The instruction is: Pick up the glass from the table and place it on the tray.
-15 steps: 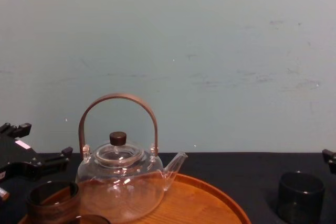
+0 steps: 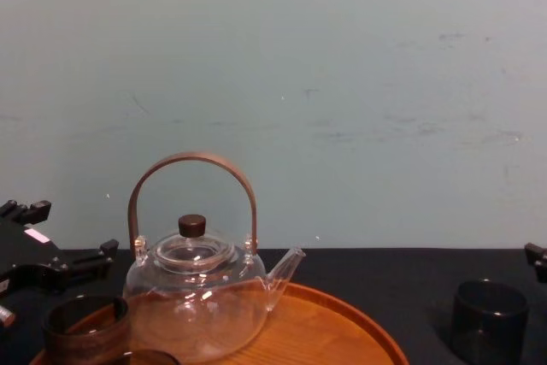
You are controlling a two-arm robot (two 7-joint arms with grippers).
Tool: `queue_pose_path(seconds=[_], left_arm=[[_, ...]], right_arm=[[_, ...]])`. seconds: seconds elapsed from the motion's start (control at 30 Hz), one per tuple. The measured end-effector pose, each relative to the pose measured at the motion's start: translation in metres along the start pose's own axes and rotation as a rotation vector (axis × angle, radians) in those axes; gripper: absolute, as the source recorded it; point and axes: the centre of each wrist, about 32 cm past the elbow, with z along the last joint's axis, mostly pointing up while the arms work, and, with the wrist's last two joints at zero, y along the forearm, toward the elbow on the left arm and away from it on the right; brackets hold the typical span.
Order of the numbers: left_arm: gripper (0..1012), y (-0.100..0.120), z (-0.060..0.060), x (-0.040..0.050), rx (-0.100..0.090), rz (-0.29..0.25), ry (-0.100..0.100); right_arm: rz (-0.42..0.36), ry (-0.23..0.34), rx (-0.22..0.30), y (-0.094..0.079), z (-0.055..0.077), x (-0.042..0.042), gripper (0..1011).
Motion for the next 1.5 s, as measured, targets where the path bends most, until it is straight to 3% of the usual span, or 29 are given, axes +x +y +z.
queue_pose_path(seconds=[1.5], left_arm=[[1001, 0.0000, 0.0000, 0.0000, 0.000, 0.000, 0.000]], right_arm=[[0.009, 0.013, 0.010, -0.0010, 0.0022, 0.0025, 1002]])
